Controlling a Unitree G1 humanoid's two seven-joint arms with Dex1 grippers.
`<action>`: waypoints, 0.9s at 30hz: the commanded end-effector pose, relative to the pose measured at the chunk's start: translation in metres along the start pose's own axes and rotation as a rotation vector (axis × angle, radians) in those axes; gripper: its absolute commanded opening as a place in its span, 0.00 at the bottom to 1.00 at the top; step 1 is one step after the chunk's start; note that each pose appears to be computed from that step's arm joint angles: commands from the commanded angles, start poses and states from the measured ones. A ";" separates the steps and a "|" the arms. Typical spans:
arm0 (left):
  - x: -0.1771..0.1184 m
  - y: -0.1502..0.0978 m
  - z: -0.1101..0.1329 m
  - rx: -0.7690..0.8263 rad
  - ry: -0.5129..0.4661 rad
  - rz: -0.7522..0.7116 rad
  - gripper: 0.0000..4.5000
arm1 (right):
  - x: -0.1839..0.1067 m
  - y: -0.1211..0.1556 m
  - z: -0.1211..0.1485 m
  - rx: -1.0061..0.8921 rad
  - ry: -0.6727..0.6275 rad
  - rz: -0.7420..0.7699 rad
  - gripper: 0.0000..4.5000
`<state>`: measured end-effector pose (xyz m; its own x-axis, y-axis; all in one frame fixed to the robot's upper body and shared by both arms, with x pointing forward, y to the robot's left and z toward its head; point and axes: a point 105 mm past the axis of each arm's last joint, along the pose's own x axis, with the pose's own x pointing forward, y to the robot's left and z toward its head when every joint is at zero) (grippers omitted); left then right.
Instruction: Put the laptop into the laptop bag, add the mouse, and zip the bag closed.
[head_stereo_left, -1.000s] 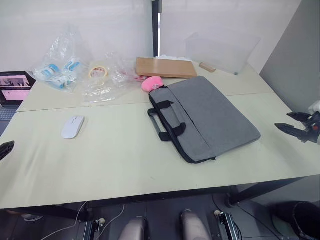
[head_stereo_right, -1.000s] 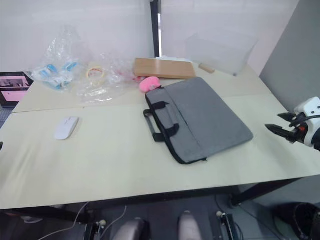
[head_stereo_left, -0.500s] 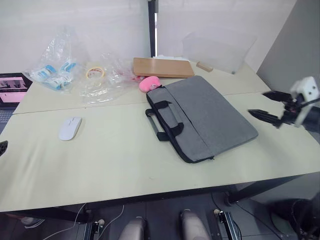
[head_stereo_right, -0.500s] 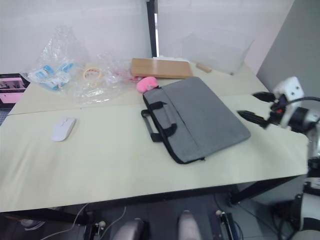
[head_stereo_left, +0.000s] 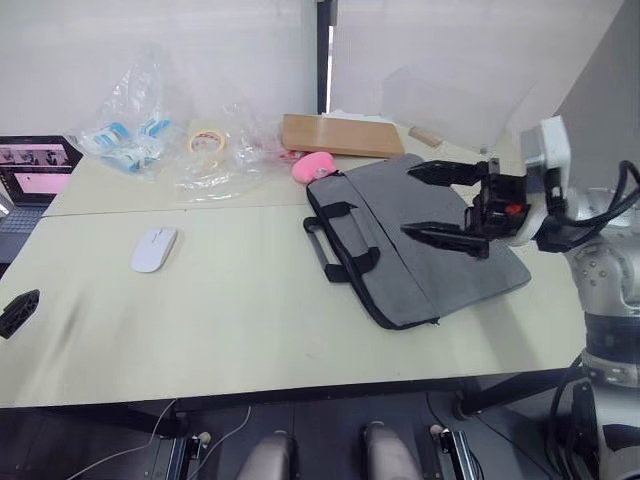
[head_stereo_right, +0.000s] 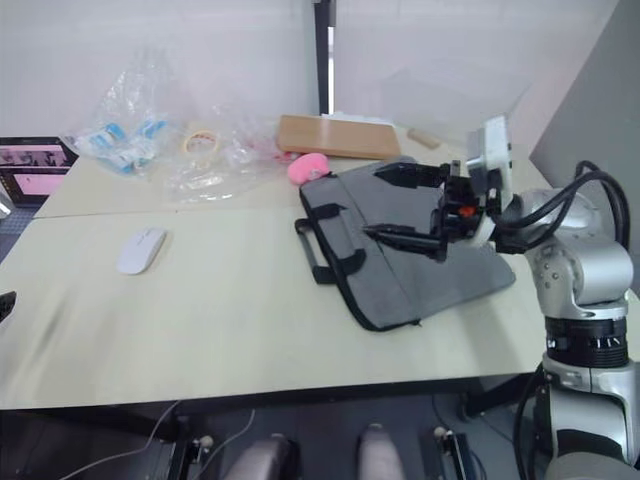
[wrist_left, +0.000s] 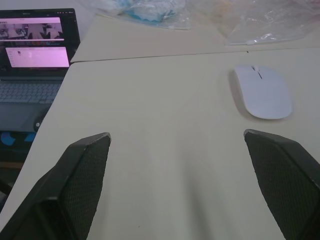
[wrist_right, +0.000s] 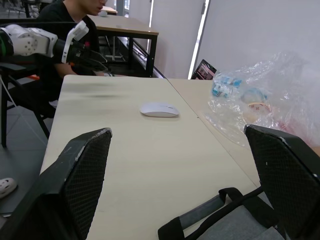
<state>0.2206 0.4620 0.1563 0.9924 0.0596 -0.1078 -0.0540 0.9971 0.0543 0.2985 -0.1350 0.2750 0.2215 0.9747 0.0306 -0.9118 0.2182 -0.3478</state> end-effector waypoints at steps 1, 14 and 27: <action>-0.008 0.002 0.018 0.009 -0.060 0.020 1.00 | 0.003 0.001 0.013 -0.056 -0.032 -0.003 0.99; 0.032 -0.076 0.054 0.035 -0.063 -0.135 1.00 | 0.009 -0.003 0.011 -0.073 -0.032 -0.051 0.99; 0.122 -0.109 0.025 -0.014 0.037 -0.055 1.00 | 0.013 0.000 0.010 -0.041 0.012 -0.055 0.99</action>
<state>0.3473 0.3503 0.1486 0.9803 -0.0331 -0.1945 0.0327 0.9995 -0.0054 0.3037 -0.1230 0.2741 0.2798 0.9597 0.0271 -0.8986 0.2718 -0.3445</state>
